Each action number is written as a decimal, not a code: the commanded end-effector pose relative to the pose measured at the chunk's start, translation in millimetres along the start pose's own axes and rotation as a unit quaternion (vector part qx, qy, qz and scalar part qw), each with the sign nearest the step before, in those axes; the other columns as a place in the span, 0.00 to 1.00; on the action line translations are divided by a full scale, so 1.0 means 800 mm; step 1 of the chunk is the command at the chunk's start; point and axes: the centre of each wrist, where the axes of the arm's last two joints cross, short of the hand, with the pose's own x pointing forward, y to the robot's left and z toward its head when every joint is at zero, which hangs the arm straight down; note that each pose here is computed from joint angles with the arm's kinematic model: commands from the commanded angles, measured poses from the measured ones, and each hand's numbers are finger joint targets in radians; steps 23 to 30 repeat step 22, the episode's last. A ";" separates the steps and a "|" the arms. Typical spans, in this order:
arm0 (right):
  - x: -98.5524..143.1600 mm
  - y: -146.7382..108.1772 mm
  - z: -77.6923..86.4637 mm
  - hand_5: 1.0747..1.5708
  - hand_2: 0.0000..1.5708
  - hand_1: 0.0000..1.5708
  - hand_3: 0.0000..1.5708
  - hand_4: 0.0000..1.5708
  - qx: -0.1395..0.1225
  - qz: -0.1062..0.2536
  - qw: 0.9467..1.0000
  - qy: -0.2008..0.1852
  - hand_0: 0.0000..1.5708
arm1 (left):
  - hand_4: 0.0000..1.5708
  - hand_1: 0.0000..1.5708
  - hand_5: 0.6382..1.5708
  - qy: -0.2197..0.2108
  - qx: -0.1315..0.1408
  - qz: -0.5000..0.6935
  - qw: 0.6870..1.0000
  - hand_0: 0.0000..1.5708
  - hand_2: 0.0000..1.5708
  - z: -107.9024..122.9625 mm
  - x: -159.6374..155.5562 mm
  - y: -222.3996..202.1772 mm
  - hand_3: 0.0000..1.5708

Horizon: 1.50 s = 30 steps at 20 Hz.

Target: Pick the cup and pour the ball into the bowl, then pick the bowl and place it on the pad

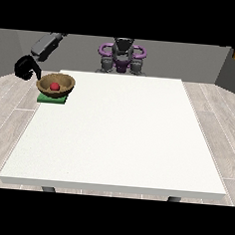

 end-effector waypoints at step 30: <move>0.055 0.039 -0.008 0.61 0.00 0.00 0.00 0.13 0.066 0.097 0.993 0.013 0.00 | 0.76 0.00 1.00 0.064 -0.002 -0.006 0.998 0.00 0.00 0.009 -0.041 -0.019 0.00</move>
